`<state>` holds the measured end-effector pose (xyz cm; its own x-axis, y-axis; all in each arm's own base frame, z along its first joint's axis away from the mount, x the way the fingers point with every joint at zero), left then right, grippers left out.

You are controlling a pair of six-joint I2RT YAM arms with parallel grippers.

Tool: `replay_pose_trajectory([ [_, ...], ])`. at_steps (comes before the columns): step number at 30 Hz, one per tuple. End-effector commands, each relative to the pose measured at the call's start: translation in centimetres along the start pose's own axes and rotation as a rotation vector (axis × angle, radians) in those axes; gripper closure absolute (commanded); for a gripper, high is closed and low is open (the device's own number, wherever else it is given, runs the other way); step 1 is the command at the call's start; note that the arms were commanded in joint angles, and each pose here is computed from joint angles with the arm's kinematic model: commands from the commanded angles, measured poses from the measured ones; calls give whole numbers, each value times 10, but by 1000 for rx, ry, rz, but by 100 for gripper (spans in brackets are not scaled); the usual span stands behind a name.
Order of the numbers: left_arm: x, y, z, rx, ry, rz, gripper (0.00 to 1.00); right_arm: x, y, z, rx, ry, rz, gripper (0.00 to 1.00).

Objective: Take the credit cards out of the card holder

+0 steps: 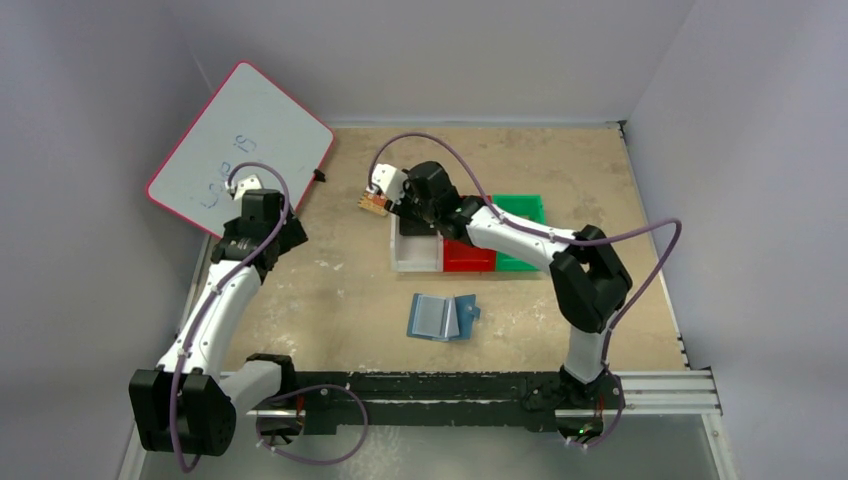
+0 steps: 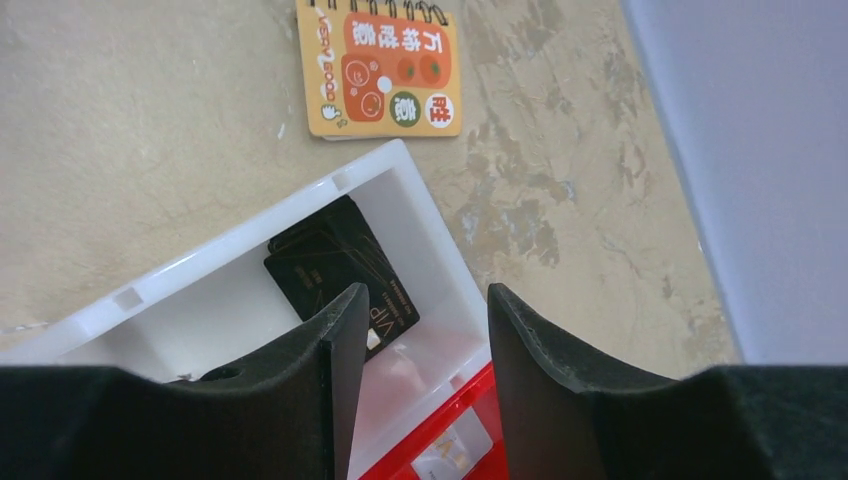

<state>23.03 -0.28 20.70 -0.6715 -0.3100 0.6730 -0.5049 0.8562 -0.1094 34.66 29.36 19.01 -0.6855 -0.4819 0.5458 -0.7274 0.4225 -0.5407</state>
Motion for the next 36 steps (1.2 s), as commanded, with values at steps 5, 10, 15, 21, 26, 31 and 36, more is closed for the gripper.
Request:
replay_pose_trajectory([
  [5, -1, -3, -6, -8, -28, 24, 22, 73, -12, -34, -474, -243, 53, 47],
  [10, -2, -4, -6, -8, -25, 28, 22, 128, -4, -36, -862, -310, 27, 45],
  [15, -3, -5, -5, -13, -13, 37, 23, 126, 11, -29, -1020, -229, -35, 58],
  [21, -3, -3, -5, -13, -19, 23, 23, 66, 28, -24, -1056, 71, -76, 68],
  [26, -3, -3, -4, -12, -21, 19, 23, 21, 42, -11, -1072, 235, -44, 71],
  [31, -4, -3, -5, -15, -19, 17, 23, -9, 47, -1, -1054, 316, 14, 71],
  [36, -4, -3, -5, -15, -20, 16, 23, -32, 50, 12, -1036, 388, 89, 71],
])
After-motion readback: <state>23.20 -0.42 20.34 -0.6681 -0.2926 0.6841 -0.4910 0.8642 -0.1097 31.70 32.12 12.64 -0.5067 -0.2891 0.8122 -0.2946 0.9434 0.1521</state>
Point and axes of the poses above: each gripper's point midway between its finger pads, its own x axis back along the fingers, its own y axis along the line the jaws close on, z = x × y, the point moved 9 cm from there along x, back along the fingers, and after that the axes turned 2 degrees about x, right-handed, at the moved point
